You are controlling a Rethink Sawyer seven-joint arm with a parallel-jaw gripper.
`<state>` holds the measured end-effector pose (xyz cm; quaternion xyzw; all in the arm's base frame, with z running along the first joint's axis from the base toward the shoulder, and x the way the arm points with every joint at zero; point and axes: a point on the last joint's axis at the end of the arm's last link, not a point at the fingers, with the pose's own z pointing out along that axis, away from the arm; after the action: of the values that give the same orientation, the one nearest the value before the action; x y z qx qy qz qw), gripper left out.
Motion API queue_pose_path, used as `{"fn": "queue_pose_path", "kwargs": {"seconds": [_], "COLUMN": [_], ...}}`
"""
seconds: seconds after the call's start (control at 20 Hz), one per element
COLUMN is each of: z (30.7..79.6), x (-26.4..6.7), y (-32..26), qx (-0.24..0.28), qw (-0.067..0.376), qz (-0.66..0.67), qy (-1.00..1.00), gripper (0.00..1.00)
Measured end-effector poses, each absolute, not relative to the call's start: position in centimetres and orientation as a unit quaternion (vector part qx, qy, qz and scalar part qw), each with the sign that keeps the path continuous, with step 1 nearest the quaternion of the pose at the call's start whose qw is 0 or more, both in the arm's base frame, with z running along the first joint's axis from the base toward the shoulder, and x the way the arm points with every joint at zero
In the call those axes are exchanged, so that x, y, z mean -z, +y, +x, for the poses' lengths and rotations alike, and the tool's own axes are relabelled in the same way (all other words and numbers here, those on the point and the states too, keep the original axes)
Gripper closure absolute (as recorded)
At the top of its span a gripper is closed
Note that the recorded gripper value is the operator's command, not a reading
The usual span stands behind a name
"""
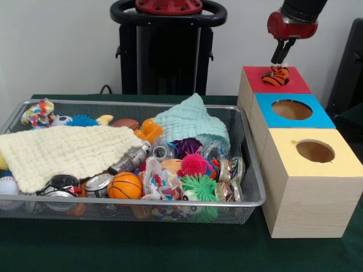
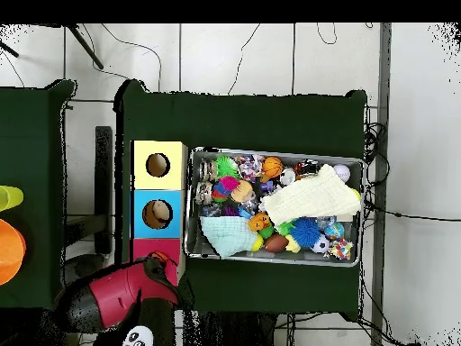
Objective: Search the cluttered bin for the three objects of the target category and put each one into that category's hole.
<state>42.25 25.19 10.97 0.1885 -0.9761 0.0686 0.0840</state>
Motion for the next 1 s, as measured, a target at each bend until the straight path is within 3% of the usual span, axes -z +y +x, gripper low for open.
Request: {"fn": "queue_pose_path", "kwargs": {"seconds": [0.35, 1.0], "z": [42.5, 42.3], "x": [-9.9, -9.1], "y": [25.7, 25.6], "qx": [-0.065, -0.068], "qw": [0.057, 0.050], "qz": [0.195, 0.196], "qy": [-0.977, -0.977], "gripper": [1.00, 1.00]}}
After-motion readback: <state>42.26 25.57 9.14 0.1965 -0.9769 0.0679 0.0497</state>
